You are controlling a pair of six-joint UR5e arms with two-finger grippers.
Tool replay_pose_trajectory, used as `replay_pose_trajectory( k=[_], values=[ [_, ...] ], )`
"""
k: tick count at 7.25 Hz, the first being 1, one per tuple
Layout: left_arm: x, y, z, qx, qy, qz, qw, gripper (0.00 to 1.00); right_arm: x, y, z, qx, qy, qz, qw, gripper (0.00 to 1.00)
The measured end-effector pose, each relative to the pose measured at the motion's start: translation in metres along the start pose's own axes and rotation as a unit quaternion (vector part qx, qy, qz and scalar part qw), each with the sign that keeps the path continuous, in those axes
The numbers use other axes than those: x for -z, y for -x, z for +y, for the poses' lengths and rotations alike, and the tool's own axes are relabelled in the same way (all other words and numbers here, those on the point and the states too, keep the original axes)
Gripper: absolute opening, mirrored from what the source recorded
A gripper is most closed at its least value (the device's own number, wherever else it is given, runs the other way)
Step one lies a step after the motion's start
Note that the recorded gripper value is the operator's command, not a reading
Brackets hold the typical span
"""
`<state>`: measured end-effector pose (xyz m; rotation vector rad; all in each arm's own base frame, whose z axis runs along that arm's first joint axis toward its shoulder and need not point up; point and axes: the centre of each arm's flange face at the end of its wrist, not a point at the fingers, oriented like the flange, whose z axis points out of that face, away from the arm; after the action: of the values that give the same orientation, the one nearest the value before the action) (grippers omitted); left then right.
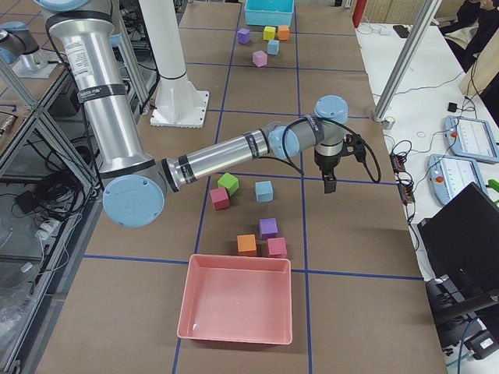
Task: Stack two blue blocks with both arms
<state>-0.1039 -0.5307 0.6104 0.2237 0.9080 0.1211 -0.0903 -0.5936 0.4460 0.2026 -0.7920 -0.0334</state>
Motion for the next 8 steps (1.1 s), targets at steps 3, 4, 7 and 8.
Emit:
replay_pose_trajectory(
  k=[3,4,7,8],
  values=[
    [0.005,-0.006,-0.005,0.000,-0.004,0.000,1.0000,0.98,-0.041,0.057,0.063,0.027,0.040,-0.006,0.9988,1.00],
    [0.006,-0.008,-0.005,0.000,-0.005,0.000,1.0000,0.98,-0.061,0.074,0.084,0.042,0.057,-0.001,0.9975,1.00],
    [0.007,-0.010,-0.005,-0.001,-0.006,0.000,1.0000,0.98,-0.117,0.115,0.130,0.074,0.091,0.014,0.9930,1.00],
    [0.007,-0.010,-0.005,-0.001,-0.006,0.000,1.0000,0.98,-0.129,0.119,0.139,0.081,0.094,0.016,0.9921,1.00]
  ],
)
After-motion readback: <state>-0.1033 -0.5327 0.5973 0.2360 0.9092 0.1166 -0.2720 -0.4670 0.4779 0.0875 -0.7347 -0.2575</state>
